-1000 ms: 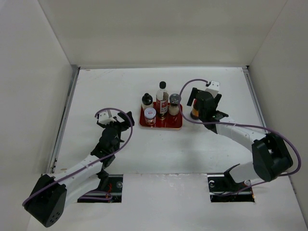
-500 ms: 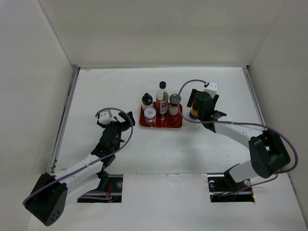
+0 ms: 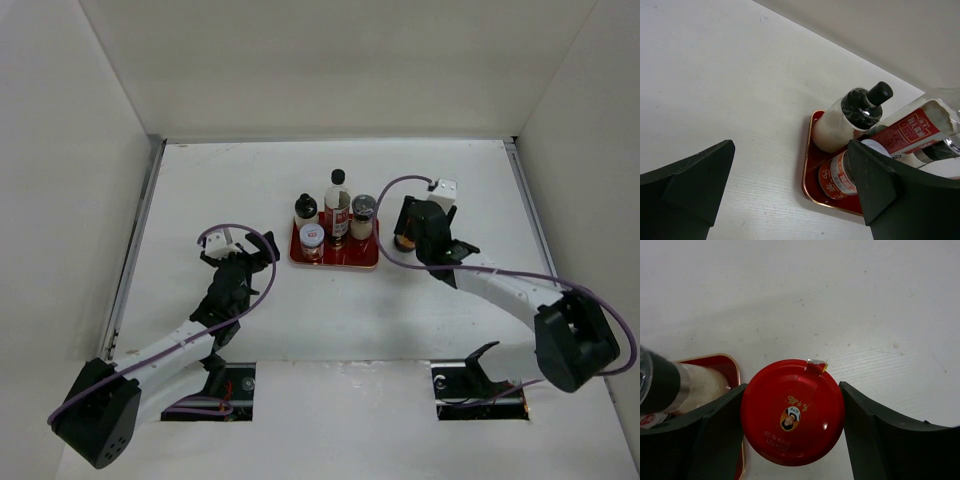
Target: Organize the condiment bottles
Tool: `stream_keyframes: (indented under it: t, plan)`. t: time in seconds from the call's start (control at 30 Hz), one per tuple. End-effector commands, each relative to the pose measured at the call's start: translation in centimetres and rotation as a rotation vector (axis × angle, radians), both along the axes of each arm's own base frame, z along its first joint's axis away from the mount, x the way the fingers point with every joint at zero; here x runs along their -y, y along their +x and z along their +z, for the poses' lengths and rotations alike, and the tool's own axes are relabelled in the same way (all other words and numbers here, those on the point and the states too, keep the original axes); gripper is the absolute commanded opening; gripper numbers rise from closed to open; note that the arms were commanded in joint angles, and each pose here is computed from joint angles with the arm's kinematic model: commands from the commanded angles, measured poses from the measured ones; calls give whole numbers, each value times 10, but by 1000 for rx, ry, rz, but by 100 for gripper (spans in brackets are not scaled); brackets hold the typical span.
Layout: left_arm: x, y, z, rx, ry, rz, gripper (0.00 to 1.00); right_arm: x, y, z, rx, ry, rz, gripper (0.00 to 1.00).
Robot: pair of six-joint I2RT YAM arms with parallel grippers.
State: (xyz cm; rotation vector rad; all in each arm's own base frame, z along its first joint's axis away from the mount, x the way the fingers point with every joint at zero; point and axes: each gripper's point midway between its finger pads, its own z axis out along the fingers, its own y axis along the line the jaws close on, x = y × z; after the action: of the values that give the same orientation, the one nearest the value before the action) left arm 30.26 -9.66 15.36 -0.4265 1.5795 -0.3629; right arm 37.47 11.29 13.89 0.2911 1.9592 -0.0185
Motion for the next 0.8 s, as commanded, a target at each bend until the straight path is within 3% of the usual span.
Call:
stream_keyframes:
  t: [0.0, 0.13, 0.47, 0.77]
  plan:
    - [-7, 2, 13, 43, -35, 51, 100, -10, -3, 82, 227, 108, -2, 47]
    - [-2, 2, 14, 48, -39, 37, 100, -36, -18, 97, 254, 136, 79, 47]
    - [-4, 4, 8, 33, -33, 44, 100, -155, -44, 101, 253, 212, 367, 47]
    - [-4, 5, 7, 21, -25, 50, 100, -183, -27, 100, 284, 185, 409, 48]
